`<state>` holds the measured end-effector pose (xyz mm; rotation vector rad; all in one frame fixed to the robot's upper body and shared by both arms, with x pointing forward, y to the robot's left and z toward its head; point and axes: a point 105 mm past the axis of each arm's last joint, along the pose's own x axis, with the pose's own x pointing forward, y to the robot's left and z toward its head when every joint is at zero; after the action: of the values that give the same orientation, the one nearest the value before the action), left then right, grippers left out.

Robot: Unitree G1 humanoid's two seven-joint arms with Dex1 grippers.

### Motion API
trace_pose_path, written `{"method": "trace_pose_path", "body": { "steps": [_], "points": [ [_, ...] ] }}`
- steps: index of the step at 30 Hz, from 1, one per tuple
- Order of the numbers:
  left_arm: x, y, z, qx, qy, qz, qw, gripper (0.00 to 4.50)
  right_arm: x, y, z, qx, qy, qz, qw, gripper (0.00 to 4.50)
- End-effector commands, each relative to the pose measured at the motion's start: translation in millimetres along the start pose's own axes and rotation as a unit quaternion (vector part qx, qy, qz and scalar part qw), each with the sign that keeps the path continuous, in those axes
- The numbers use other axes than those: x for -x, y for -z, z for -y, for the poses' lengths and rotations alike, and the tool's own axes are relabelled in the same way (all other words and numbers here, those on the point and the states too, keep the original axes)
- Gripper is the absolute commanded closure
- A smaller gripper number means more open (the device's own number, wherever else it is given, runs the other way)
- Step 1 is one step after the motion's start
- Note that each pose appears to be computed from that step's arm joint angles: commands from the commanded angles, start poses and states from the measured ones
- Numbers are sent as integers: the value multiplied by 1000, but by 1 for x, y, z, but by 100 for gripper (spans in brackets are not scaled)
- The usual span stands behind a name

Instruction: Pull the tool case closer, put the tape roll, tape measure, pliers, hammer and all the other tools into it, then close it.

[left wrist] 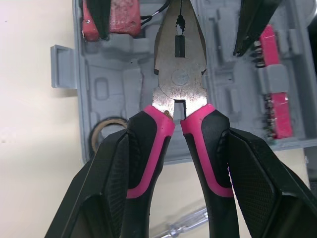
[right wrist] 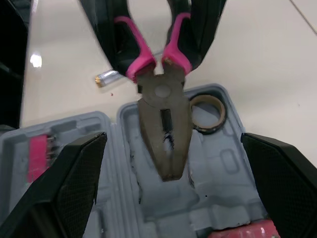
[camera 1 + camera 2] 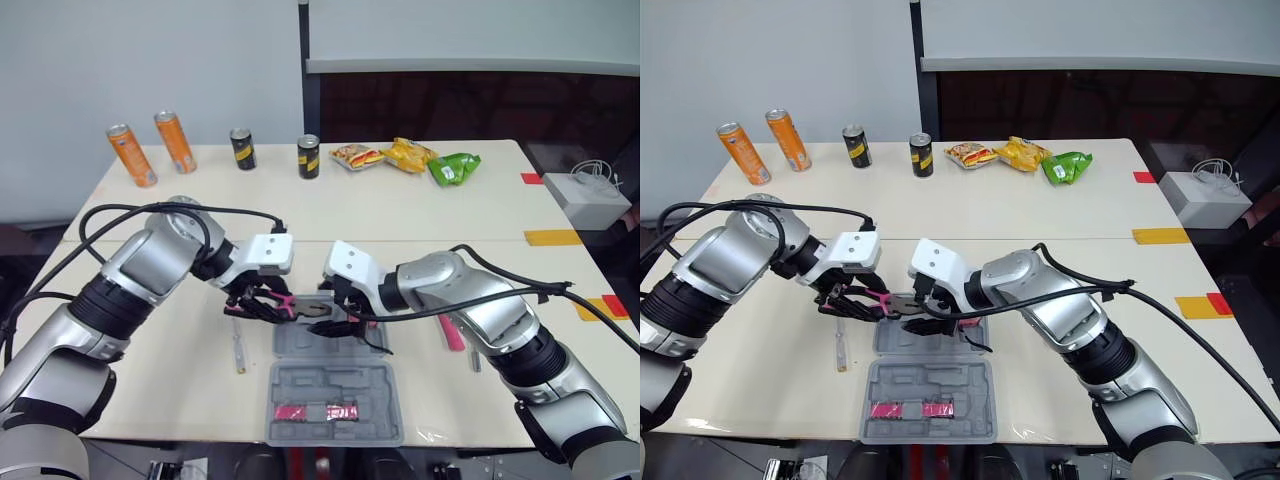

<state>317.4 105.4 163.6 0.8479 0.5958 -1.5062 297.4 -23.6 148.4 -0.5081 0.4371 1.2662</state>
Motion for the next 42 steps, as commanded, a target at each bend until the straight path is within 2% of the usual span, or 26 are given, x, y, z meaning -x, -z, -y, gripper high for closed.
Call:
{"method": "trace_pose_path", "body": {
  "steps": [1, 5, 12, 17, 19, 21, 24, 25, 28, 31, 34, 38, 42],
  "points": [
    [6, -9, 0, -27, 2, -1, 1000, 211, -1, -11, 1, 6, 2, 8, 1000, 0],
    [3, -11, 1, -36, 1, 1, 999, 211, -4, -12, -2, -3, -7, 7, 1000, 111],
    [0, -15, 2, -39, 0, 13, 999, 211, -4, -9, -6, -3, -14, 0, 1000, 350],
    [-5, -17, 1, -38, -12, 34, 999, 211, -1, -4, -7, 0, -10, -9, 1000, 353],
    [-10, -19, 2, -22, -21, 65, 997, 211, 3, 0, -7, -1, -7, -12, 1000, 353],
    [-13, -20, 0, -13, -40, 94, 995, 106, 7, 4, -7, -3, -4, -16, 1000, 353],
    [-16, -26, 6, 18, -46, 160, 986, 12, 16, 14, -7, -5, 0, -27, 1000, 353],
    [-16, -29, 8, 29, -52, 181, 982, 0, 19, 18, -8, -6, 0, -31, 1000, 353],
    [-10, -28, 19, 62, -70, 256, 962, 0, 34, 30, -11, -6, -3, -52, 999, 353],
    [-4, -14, 37, 91, -85, 293, 948, 0, 48, 41, -13, -1, -7, -74, 997, 353],
    [11, -12, 50, 110, -110, 381, 911, 0, 57, 47, -14, 4, -10, -90, 996, 353],
    [31, 14, 69, 116, -152, 405, 894, 0, 66, 55, -15, 9, -13, -108, 994, 353],
    [56, 41, 96, 166, -134, 437, 874, 0, 71, 58, -12, 12, -11, -118, 993, 353]
  ]
}}
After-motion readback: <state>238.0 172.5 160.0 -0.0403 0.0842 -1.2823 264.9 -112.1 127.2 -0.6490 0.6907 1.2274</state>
